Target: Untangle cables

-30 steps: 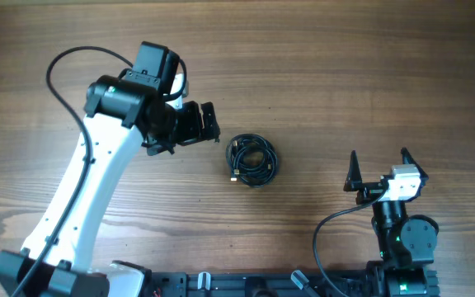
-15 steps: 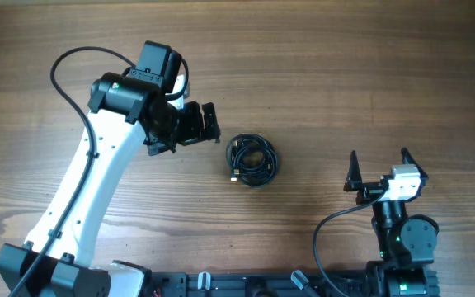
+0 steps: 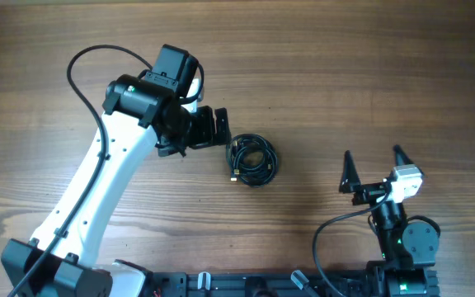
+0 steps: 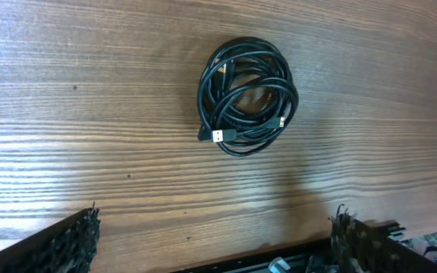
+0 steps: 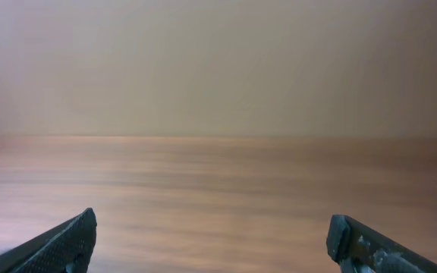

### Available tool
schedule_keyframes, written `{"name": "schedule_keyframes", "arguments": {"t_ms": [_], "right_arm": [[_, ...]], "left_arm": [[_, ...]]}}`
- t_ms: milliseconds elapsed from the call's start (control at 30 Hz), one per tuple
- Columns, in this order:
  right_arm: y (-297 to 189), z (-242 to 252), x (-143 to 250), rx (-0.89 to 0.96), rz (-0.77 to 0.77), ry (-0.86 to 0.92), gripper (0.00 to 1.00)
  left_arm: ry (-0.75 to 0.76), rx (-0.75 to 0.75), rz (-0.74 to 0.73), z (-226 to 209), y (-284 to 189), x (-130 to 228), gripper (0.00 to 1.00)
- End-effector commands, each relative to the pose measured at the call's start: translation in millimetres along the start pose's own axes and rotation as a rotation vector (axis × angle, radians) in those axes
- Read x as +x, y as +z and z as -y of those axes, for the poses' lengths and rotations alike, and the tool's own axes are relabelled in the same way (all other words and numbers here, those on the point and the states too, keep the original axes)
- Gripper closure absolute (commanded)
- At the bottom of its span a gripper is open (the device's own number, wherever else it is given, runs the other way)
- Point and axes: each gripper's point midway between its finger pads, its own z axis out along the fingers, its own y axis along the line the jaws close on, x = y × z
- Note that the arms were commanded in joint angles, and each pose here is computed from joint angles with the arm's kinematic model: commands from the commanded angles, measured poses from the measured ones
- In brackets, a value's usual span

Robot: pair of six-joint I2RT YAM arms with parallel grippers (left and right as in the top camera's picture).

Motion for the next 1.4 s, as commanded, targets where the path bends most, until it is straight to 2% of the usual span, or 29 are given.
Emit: {"name": "schedule_keyframes", "arguments": {"t_ms": [0,67,100,167,300,467,567,667,800,933,1167,1333,1367], "right_arm": [[-4.8,-40.0,1.1,-0.229,-0.068,0.485,0.0],[-5.0,-40.7,2.4,-0.225,-0.102,0.719,0.0],[-8.5,-53.2,-6.0,-0.306,-0.099,0.716,0.0],[-19.9,-76.2,-33.9,-0.47,-0.031,0.601,0.0],[-33.8,-89.5,-77.8,-0.52,-0.033,0.562,0.0],[-28.5,-75.0,-87.6,-0.319,-0.268,0.481,0.0],[-16.8,-85.4,-89.6,-0.361,-0.419,0.516,0.0],[-4.1,-98.5,-81.4,-0.449,-0.515,0.591,0.0],[17.0,-91.3,-46.7,-0.327,-0.701,0.859,0.0],[29.1,-89.8,-14.0,-0.302,-0.828,0.895,0.0],[36.2,-96.1,9.8,-0.37,-0.922,0.885,0.0],[36.2,-97.7,7.6,-0.406,-0.904,0.839,0.0],[36.2,-97.7,7.6,-0.406,-0.904,0.839,0.0]], "left_arm": [[-0.018,-0.02,-0.02,-0.1,10.1,-5.4,0.0],[-0.021,-0.027,-0.032,-1.1,14.0,-5.7,0.0],[-0.022,-0.028,-0.034,-1.3,15.1,-6.0,0.0],[-0.015,-0.029,-0.035,-1.5,15.9,-6.2,0.0],[-0.012,-0.054,-0.01,-5.4,15.8,-11.3,0.0],[-0.006,-0.042,0.014,-2.3,16.0,-17.2,0.0],[-0.006,-0.042,0.013,-2.4,16.0,-17.0,0.0],[-0.006,-0.042,0.012,-2.3,16.3,-17.0,0.0],[0.005,-0.047,-0.006,0.6,22.5,-14.6,0.0],[0.022,-0.063,-0.043,5.0,39.6,-12.9,0.0],[0.011,-0.099,-0.092,-0.7,75.1,-22.0,0.0],[0.037,-0.152,-0.11,-10.8,96.2,-27.8,0.09],[0.035,-0.157,-0.119,-11.9,99.6,-27.1,0.14]]}}
